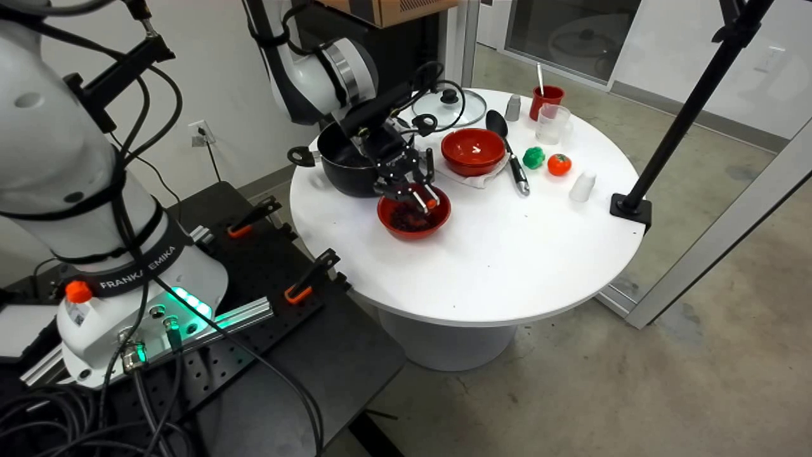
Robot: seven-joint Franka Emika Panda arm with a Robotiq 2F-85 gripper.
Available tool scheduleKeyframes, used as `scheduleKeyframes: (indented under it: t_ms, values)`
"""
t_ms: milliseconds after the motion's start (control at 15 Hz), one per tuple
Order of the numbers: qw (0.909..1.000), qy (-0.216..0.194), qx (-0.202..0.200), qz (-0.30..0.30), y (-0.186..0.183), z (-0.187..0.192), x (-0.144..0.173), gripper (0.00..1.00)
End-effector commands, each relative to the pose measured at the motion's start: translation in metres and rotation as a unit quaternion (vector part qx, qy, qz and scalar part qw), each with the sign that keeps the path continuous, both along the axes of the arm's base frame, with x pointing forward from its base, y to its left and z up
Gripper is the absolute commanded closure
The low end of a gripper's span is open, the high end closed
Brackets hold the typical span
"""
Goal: Use the spoon to transfer one spoon of contents from the orange bowl to the black pot
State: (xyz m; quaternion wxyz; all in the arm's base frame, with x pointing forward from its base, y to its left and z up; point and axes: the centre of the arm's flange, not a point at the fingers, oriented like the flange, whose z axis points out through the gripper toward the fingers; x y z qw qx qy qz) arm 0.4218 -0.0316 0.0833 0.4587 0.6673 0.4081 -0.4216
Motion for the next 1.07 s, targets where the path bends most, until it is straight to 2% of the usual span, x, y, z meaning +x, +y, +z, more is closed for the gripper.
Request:
scheduleKeyframes:
  t_ms: [0,333,1000]
  values:
    - [0.9995,0.01,0.03,0.008,-0.001,-0.013,0.004,0.95]
    - [0.999,0.007,0.045,0.007,0.001,-0.023,0.0,0.95]
    - [0.998,-0.004,0.063,0.009,0.018,-0.016,-0.001,0.95]
